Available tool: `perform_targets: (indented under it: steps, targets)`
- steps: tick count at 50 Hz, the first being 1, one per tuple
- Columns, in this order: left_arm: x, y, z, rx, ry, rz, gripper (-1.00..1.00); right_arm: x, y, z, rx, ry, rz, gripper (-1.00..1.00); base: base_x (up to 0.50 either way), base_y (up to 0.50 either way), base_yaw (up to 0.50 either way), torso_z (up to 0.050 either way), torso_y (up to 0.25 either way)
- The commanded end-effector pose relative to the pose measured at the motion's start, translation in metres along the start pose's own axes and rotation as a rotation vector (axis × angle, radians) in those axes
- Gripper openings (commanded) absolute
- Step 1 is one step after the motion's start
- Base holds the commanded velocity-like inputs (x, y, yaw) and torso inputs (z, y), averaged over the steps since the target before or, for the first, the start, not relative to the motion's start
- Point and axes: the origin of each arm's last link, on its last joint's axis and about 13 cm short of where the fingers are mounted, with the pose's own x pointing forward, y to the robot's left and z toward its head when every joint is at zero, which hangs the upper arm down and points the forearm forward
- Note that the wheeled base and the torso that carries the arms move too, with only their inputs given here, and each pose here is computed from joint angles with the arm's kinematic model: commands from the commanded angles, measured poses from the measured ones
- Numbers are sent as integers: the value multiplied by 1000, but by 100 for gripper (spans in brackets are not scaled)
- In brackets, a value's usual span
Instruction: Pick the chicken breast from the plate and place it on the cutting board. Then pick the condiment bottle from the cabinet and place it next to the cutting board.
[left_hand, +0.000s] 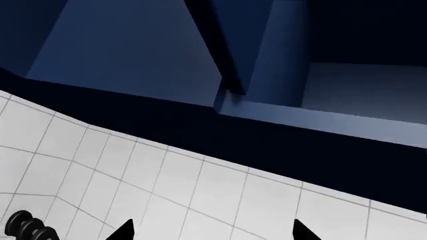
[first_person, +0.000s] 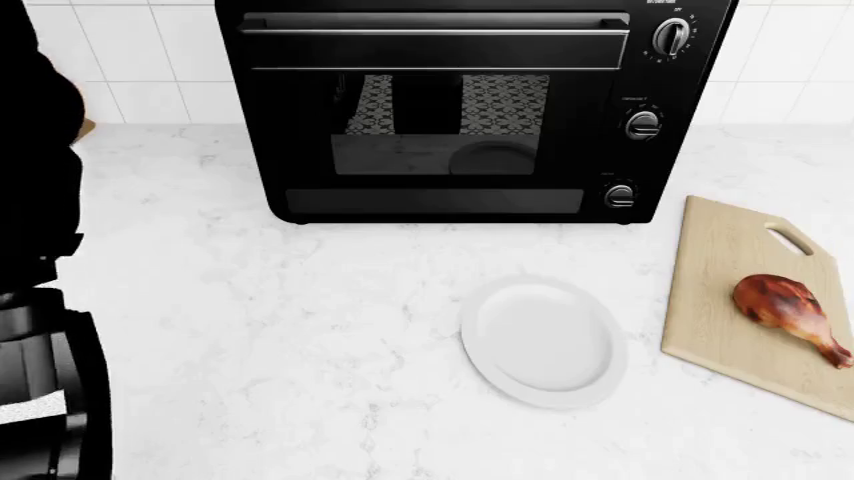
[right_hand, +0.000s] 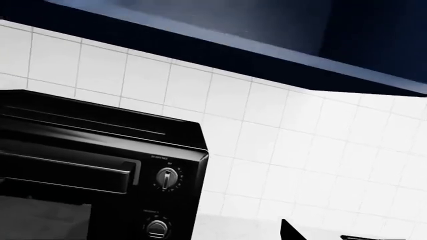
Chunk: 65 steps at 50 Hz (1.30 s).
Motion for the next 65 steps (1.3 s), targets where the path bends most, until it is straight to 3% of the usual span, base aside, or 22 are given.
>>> perform_targets:
  steps: [1,13,26,47,65]
  targets:
    - [23,-2,-11,74,30,40,100,-7,7,17,21,-115,13,100,0,0,0,0,0]
    - [33,-1,-4,61,43,67,100,-14,15,31,68,-248,28,100,0,0,0,0,0]
    - [50,-5,-30,135,110,79,100,-19,23,37,105,-341,62,100,0,0,0,0,0]
    - [58,-5,-18,100,96,77,100,-19,35,38,179,-410,78,100,0,0,0,0,0]
    - [55,-6,-31,155,130,41,100,-24,44,39,217,-470,69,100,11,46,0,0,0]
